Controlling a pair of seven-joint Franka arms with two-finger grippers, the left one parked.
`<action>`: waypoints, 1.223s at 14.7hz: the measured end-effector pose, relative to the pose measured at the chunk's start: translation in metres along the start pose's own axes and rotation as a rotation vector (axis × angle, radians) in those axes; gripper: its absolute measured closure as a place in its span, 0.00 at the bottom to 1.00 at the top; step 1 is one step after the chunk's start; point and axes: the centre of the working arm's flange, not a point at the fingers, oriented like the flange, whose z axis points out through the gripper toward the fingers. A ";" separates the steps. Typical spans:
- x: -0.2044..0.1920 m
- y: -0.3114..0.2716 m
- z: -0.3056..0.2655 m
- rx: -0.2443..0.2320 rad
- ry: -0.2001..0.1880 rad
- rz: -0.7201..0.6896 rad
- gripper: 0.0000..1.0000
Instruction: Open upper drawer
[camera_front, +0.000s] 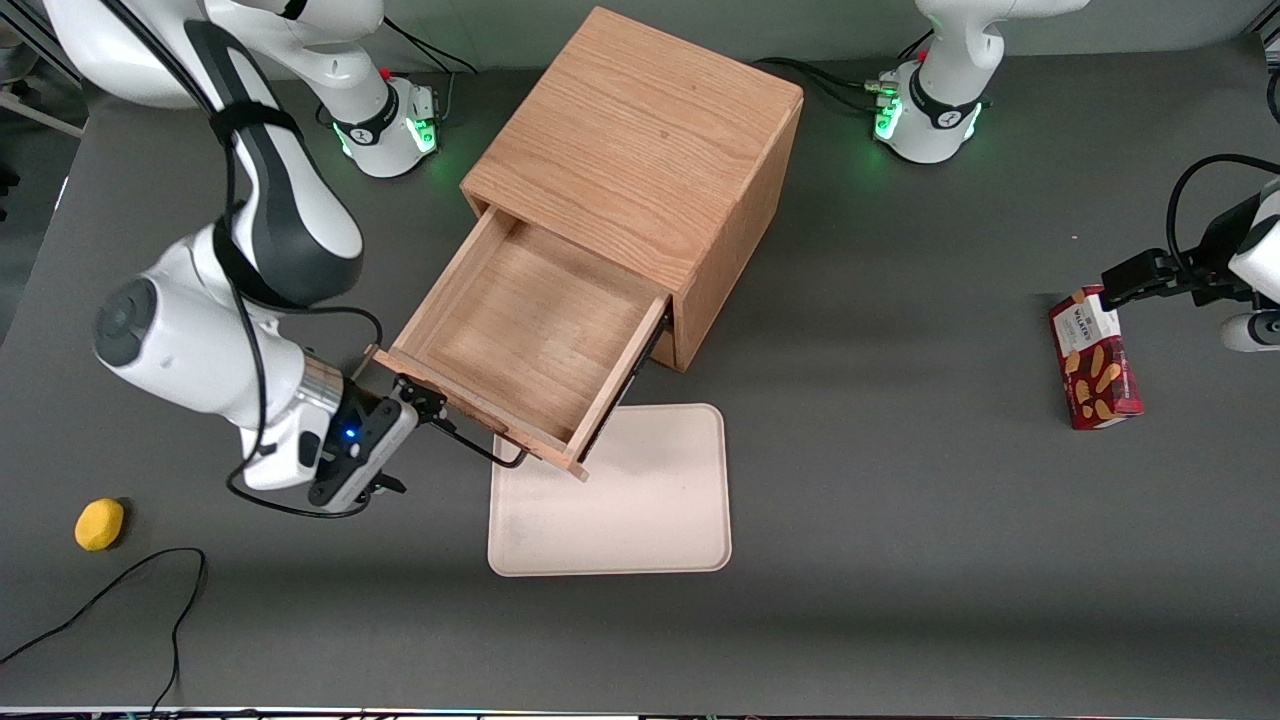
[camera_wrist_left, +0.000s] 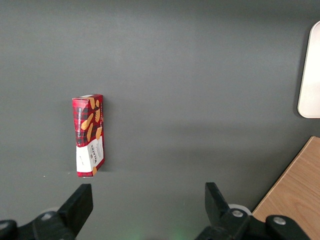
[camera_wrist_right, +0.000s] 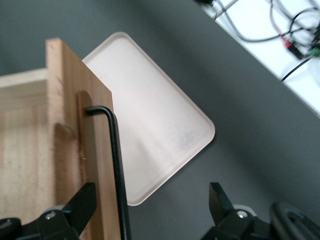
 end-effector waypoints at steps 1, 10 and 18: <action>0.001 0.001 -0.022 -0.024 0.022 0.010 0.00; -0.112 0.011 -0.217 -0.117 -0.083 0.583 0.00; -0.162 -0.016 -0.226 -0.247 -0.227 0.922 0.00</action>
